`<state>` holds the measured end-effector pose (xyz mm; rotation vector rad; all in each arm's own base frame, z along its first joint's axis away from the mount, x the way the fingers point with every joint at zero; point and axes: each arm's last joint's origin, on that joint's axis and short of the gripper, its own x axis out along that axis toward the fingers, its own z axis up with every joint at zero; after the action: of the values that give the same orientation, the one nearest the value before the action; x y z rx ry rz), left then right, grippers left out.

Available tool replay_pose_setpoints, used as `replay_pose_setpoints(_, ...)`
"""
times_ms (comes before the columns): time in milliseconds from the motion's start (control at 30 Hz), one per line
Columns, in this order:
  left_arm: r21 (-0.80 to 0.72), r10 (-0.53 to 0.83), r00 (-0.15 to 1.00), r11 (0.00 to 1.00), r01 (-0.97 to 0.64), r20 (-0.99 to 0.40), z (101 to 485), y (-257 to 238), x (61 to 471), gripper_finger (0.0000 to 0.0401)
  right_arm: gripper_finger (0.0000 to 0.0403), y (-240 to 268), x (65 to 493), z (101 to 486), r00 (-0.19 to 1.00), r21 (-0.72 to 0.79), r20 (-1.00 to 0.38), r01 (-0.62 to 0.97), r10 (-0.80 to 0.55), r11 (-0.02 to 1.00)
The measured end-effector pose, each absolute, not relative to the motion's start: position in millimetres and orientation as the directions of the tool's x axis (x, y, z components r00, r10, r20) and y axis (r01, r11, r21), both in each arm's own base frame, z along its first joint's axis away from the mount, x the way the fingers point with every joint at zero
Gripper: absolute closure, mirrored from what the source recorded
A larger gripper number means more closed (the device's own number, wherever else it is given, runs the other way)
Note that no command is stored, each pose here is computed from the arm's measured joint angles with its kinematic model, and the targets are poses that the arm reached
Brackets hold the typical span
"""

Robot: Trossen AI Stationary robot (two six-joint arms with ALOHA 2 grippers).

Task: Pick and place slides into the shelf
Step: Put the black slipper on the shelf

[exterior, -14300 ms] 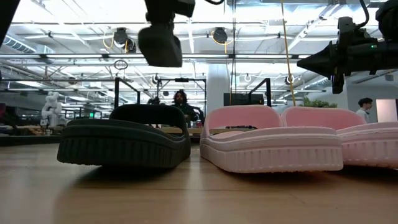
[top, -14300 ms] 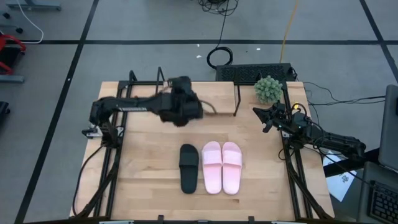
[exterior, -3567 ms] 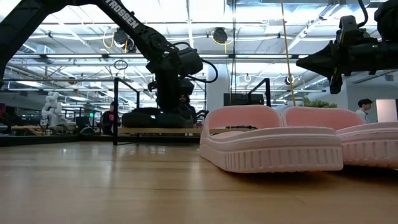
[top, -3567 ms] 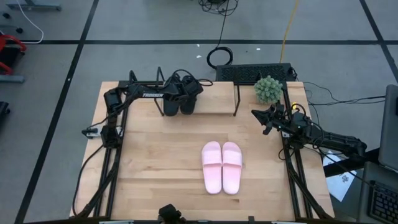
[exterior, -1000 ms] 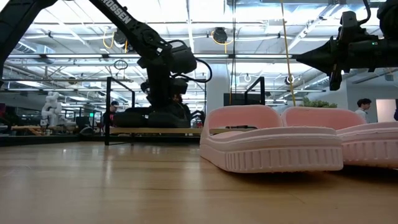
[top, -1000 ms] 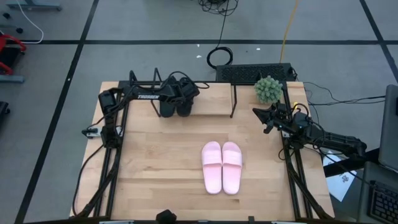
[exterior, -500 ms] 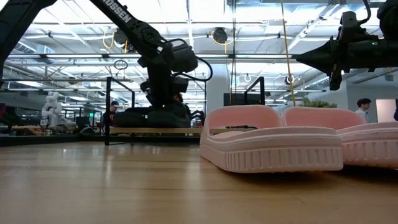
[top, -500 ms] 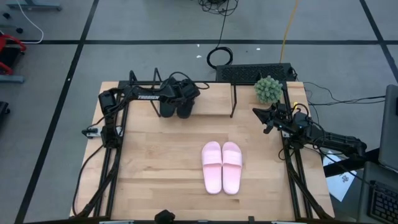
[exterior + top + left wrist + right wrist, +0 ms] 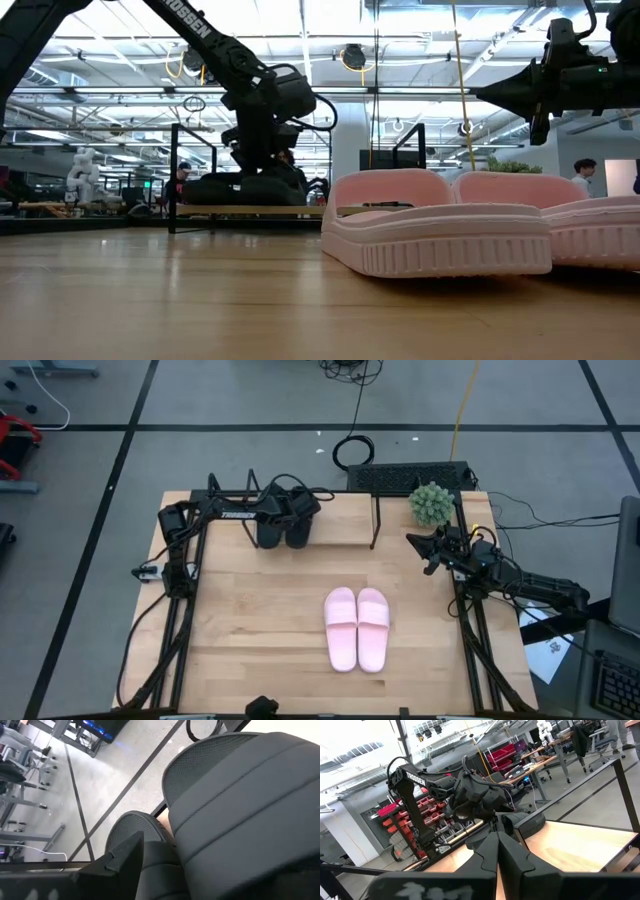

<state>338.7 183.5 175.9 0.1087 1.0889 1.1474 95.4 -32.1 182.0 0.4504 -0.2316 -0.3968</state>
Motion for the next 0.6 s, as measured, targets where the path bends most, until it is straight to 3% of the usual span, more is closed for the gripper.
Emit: replay_pose_setpoints(600,0.557,0.775,-0.006,0.448,-0.699,-0.632,177.4,179.1,340.1,0.0187,0.0403,-32.1,95.4,182.0,0.898,0.465,0.13,0.319,-0.42,0.826)
